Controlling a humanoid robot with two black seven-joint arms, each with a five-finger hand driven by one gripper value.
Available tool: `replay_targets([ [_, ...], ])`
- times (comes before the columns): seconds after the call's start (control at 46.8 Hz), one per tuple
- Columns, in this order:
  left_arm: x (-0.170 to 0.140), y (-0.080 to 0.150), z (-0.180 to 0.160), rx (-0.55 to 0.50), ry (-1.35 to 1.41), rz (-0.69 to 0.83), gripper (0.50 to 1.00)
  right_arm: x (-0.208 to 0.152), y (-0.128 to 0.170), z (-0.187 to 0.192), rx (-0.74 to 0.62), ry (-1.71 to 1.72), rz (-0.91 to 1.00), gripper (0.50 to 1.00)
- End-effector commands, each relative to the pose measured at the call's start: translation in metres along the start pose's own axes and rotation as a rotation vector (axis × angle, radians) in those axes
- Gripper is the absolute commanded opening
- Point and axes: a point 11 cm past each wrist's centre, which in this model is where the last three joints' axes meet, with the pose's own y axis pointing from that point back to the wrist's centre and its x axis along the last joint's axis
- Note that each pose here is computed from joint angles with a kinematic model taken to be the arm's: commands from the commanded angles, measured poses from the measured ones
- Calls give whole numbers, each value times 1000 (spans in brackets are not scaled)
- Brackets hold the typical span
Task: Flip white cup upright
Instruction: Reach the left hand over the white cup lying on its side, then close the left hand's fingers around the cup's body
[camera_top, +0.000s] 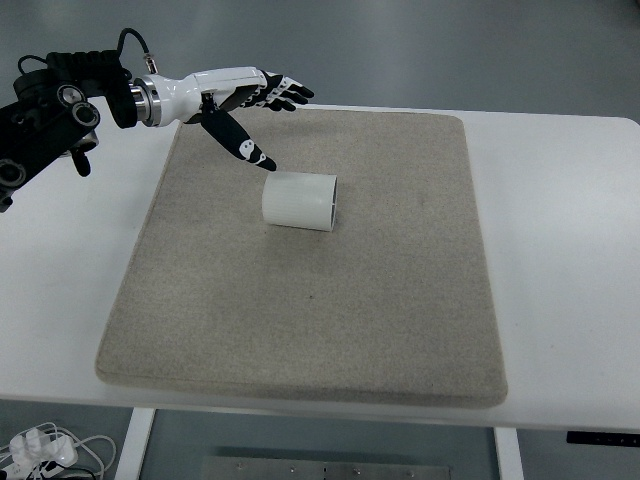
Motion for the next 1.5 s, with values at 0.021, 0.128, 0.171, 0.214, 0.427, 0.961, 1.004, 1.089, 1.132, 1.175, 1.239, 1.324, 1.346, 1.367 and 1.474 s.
replay_targets([
  [0.021,-9,-3,2,21,-70,-40,994,0,0,0,0,0,0,952],
  [0.128,-19,-6,4,39,-134,-77,994,0,0,0,0,0,0,952],
  [0.171,-23,-8,4,53,-165,-92,994,0,0,0,0,0,0,952],
  [0.214,-26,-9,4,66,-196,-106,994,0,0,0,0,0,0,952],
  [0.427,-30,-18,2,143,-257,-114,992,0,0,0,0,0,0,952],
  [0.961,-57,-54,12,169,-265,-156,986,0,0,0,0,0,0,952],
  [1.004,-58,-55,10,175,-267,-151,986,0,0,0,0,0,0,952],
  [1.089,-59,-58,6,185,-278,-133,984,0,0,0,0,0,0,952],
  [1.132,-61,-60,6,186,-282,-133,984,0,0,0,0,0,0,952],
  [1.175,-63,-62,8,182,-284,-132,981,0,0,0,0,0,0,952],
  [1.239,-63,-62,8,182,-284,-130,975,0,0,0,0,0,0,952],
  [1.324,-63,-62,7,183,-286,-132,960,0,0,0,0,0,0,952],
  [1.346,-63,-62,7,185,-286,-131,956,0,0,0,0,0,0,952],
  [1.367,-63,-62,7,185,-286,-131,949,0,0,0,0,0,0,952],
  [1.474,-66,-62,4,194,-302,-140,862,0,0,0,0,0,0,952],
])
